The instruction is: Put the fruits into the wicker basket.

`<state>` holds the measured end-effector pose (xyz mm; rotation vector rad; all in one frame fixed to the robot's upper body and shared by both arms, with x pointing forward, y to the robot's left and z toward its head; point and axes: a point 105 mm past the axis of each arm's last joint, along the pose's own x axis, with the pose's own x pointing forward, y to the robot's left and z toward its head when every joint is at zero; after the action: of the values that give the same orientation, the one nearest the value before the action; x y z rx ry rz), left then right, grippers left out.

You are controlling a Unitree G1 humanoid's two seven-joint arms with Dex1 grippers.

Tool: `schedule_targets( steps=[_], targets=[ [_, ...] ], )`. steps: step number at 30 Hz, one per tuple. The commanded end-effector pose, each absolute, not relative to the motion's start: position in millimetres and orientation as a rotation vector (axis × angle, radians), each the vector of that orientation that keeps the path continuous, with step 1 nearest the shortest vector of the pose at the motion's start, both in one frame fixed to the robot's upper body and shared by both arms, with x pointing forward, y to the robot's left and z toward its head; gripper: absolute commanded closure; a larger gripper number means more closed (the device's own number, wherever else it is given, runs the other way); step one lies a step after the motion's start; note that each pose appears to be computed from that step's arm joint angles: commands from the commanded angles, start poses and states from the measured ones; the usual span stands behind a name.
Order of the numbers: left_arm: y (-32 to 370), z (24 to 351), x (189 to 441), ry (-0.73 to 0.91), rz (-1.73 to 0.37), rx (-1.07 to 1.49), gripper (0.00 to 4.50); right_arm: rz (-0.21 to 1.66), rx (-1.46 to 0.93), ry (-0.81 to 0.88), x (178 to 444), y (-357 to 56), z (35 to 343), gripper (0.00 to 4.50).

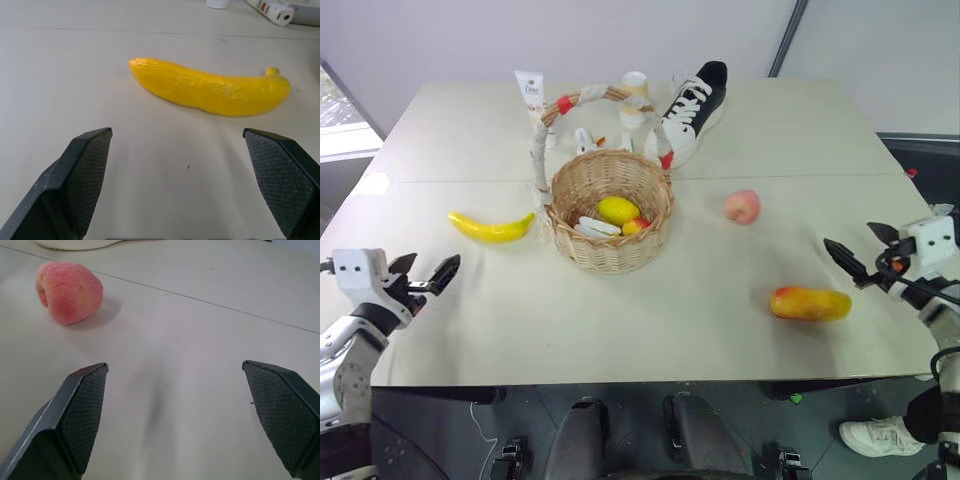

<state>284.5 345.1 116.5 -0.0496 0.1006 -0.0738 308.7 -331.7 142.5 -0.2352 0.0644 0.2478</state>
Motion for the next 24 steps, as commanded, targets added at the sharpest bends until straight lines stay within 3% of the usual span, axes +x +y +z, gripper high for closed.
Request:
schedule_targets(
  steps=[1, 8, 13, 19, 24],
  targets=[
    [349.0, 132.3, 282.4, 0.053, -0.059, -0.027, 0.0, 0.256, -0.243, 0.009, 311.1, -327.5, 154.7, 0.02],
    [342.7, 135.8, 287.1, 0.068, -0.08, 0.068, 0.0, 0.312, -0.266, -0.039, 316.8, -309.7, 171.3, 0.02],
    [325.2, 153.9, 294.2, 0.062, -0.183, 0.281, 0.0, 0.538, -0.298, -0.092, 318.0, -251.1, 198.1, 0.02],
    [314.5, 170.5, 308.6, 0.095, -0.268, 0.544, 0.0, 0.913, -0.314, -0.011, 282.9, -177.2, 201.0, 0.02],
    [304.3, 165.6, 320.8, 0.204, -0.419, 0.72, 0.0, 1.142, -0.327, -0.006, 258.7, -126.0, 203.6, 0.02]
  ],
)
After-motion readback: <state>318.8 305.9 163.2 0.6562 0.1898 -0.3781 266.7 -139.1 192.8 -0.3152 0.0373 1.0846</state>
